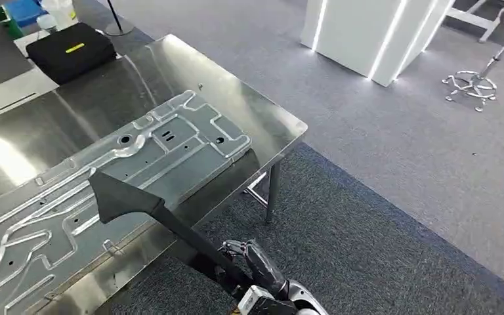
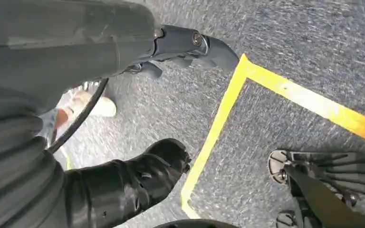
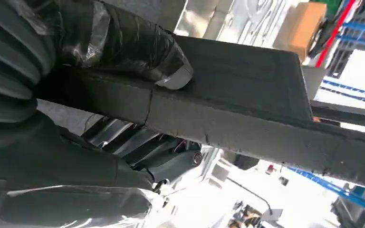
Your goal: Take the parts from the cabinet and place them on the table.
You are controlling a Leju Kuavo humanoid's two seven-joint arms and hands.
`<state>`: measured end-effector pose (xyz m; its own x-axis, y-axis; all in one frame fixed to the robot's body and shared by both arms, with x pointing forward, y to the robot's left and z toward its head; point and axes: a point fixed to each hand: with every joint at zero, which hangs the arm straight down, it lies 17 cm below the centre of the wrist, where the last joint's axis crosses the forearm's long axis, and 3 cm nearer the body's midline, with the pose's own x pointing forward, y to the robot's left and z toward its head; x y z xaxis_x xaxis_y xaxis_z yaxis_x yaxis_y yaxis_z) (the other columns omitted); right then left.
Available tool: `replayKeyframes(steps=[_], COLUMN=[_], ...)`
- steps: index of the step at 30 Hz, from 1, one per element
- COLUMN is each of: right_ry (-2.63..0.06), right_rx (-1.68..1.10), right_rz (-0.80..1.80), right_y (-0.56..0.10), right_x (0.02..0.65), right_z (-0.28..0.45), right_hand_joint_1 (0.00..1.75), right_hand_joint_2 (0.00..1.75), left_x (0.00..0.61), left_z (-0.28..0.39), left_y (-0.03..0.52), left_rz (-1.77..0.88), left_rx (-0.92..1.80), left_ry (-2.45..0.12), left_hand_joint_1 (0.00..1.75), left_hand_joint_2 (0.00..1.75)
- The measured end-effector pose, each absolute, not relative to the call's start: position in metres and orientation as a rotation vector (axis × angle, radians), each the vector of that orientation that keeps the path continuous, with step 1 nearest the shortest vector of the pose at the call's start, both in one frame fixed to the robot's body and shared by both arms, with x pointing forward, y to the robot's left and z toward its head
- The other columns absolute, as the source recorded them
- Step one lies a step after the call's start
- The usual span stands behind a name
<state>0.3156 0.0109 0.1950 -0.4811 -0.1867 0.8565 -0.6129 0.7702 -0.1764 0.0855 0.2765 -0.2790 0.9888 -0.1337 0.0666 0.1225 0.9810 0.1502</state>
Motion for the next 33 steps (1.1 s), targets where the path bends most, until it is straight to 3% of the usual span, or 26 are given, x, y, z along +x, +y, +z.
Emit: replayKeyframes(steps=[33], right_ry=[-2.087], right_rx=[0.638], right_rz=[0.583], right_y=[0.013], right_x=[0.321], right_z=[0.217], right_hand_joint_1=[1.68], right_hand_joint_2=[1.75], left_x=[0.086], left_z=[-0.279], left_y=[0.272], left_rz=[-0.135], left_rx=[0.138], left_ry=[-0.082], left_hand_joint_1=[0.0], left_hand_joint_2=[1.75])
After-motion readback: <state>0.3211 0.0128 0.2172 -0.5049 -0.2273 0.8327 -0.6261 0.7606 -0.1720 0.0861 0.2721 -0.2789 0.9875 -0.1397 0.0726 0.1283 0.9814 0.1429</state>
